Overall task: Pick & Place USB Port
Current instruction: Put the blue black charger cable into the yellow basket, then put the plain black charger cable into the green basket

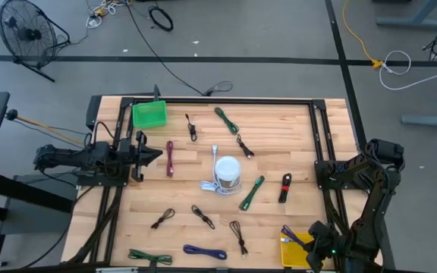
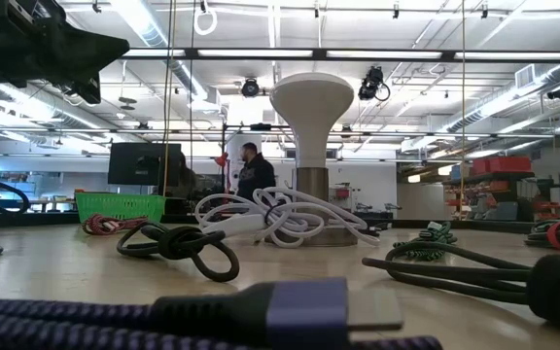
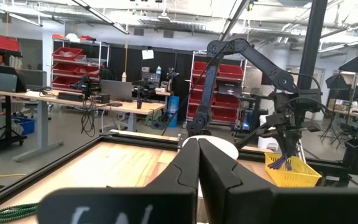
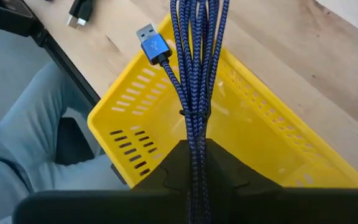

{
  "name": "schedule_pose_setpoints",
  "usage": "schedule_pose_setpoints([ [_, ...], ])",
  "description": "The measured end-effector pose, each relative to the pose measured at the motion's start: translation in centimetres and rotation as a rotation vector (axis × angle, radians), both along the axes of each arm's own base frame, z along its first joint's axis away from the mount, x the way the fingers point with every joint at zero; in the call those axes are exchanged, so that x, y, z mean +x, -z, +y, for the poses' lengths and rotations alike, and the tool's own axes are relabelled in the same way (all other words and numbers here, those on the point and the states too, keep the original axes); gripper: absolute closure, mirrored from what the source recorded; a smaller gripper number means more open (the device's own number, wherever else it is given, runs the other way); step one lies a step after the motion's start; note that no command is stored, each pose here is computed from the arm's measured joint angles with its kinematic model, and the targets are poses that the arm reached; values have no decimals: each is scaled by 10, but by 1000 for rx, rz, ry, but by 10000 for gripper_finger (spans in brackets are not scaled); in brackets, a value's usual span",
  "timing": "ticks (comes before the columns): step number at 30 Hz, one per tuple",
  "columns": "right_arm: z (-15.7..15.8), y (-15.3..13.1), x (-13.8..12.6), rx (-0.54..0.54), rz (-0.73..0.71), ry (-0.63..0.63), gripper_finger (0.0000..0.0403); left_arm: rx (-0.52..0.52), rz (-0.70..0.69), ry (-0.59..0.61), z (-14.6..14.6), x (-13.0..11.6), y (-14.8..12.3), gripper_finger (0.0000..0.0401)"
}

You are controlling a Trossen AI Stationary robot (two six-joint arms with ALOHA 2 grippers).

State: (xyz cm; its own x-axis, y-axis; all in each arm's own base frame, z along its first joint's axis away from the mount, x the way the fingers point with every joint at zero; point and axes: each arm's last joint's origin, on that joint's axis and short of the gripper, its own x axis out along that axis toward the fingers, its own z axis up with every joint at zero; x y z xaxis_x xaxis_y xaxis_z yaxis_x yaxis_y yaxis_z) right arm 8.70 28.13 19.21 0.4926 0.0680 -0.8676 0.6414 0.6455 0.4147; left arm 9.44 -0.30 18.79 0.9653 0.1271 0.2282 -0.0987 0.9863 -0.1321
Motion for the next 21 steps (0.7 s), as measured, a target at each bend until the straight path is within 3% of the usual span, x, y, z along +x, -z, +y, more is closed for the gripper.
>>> schedule_pose_setpoints([
  [12, -4, 1, -1, -27, 11, 23, 270, 0, 0, 0, 0, 0, 0, 394],
  [21, -37, -12, 23, -173, 50, 101, 262, -1, 0, 0, 0, 0, 0, 394],
])
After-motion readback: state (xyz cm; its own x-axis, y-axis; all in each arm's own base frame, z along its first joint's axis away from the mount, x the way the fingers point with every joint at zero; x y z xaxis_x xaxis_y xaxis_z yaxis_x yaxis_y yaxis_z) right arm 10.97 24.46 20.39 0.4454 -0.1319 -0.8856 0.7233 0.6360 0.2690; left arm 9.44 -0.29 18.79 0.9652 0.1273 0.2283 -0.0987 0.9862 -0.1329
